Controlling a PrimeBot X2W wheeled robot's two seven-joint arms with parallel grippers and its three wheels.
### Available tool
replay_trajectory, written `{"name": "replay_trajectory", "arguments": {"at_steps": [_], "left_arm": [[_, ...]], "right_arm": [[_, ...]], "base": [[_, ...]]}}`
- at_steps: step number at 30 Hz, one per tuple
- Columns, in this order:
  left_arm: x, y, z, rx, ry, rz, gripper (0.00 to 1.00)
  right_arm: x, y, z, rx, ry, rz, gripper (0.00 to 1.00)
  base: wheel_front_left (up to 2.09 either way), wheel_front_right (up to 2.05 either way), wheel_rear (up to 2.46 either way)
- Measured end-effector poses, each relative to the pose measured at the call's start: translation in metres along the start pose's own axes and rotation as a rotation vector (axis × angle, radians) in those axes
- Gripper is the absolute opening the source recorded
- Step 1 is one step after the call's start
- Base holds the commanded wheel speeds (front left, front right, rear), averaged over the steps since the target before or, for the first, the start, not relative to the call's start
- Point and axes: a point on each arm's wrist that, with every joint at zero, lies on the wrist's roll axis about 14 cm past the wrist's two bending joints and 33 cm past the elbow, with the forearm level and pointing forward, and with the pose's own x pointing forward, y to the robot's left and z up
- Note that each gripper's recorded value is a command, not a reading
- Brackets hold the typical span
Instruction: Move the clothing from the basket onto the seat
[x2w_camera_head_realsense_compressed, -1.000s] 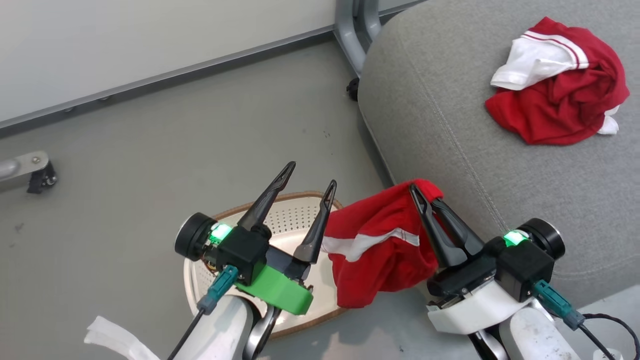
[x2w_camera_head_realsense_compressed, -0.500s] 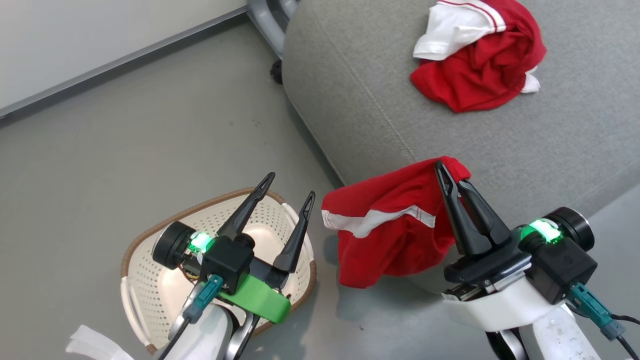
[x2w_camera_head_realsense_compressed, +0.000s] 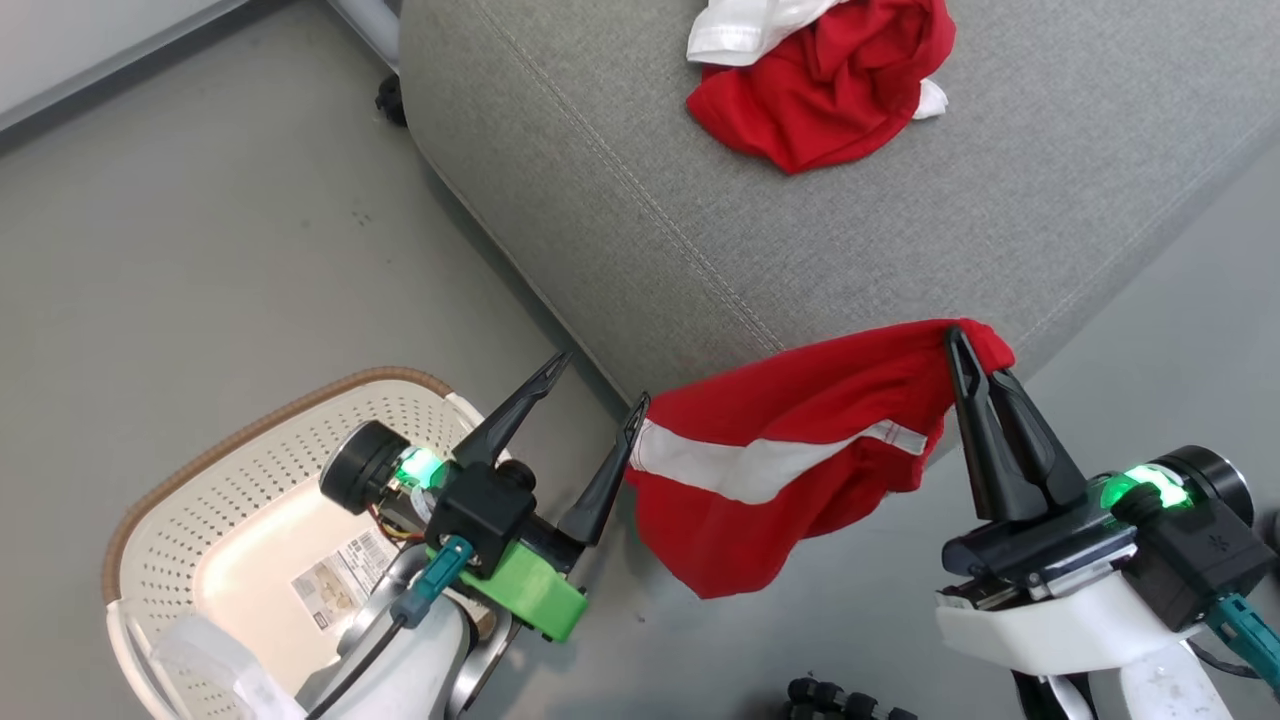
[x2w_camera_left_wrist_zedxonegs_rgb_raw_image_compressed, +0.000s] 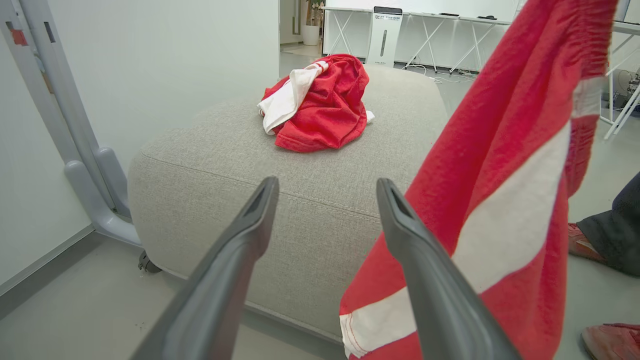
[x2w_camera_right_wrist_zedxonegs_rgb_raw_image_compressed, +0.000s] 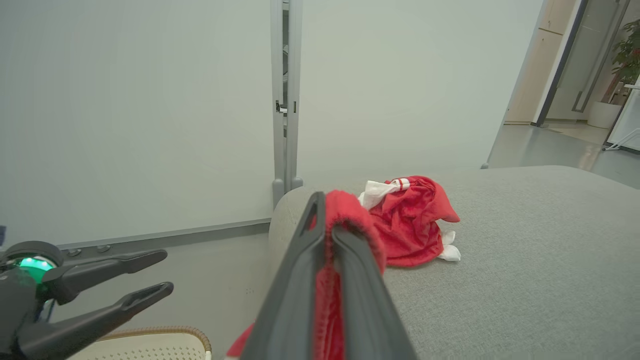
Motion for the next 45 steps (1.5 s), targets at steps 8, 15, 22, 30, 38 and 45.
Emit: {"name": "replay_trajectory", "arguments": {"at_steps": [8, 15, 22, 30, 38, 45], "left_arm": [[0.008, -0.005, -0.018, -0.023, 0.017, -0.083, 1.0], [0.01, 0.008, -0.033, 0.011, 0.035, -0.126, 1.0], [0.005, 0.022, -0.055, -0.031, 0.071, -0.124, 1.0], [-0.008, 0.039, -0.081, -0.09, 0.101, -0.085, 1.0], [-0.025, 0.054, -0.1, -0.113, 0.14, -0.027, 1.0], [-0.027, 0.058, -0.091, -0.086, 0.137, -0.008, 1.0]], "right_arm": [[0.025, -0.001, 0.008, -0.181, -0.032, 0.03, 0.0], [0.102, -0.021, 0.074, -0.375, -0.288, 0.056, 0.0], [0.188, -0.029, 0.128, -0.471, -0.466, 0.105, 0.0], [0.255, -0.063, 0.143, -0.521, -0.493, 0.028, 0.0], [0.242, -0.114, 0.011, -0.493, -0.138, -0.058, 0.0], [0.156, -0.17, -0.079, -0.36, 0.147, -0.267, 1.0]], "base": [[0.02, 0.02, 0.02], [0.0, 0.0, 0.0], [0.0, 0.0, 0.0], [0.0, 0.0, 0.0], [0.0, 0.0, 0.0], [0.0, 0.0, 0.0]]}}
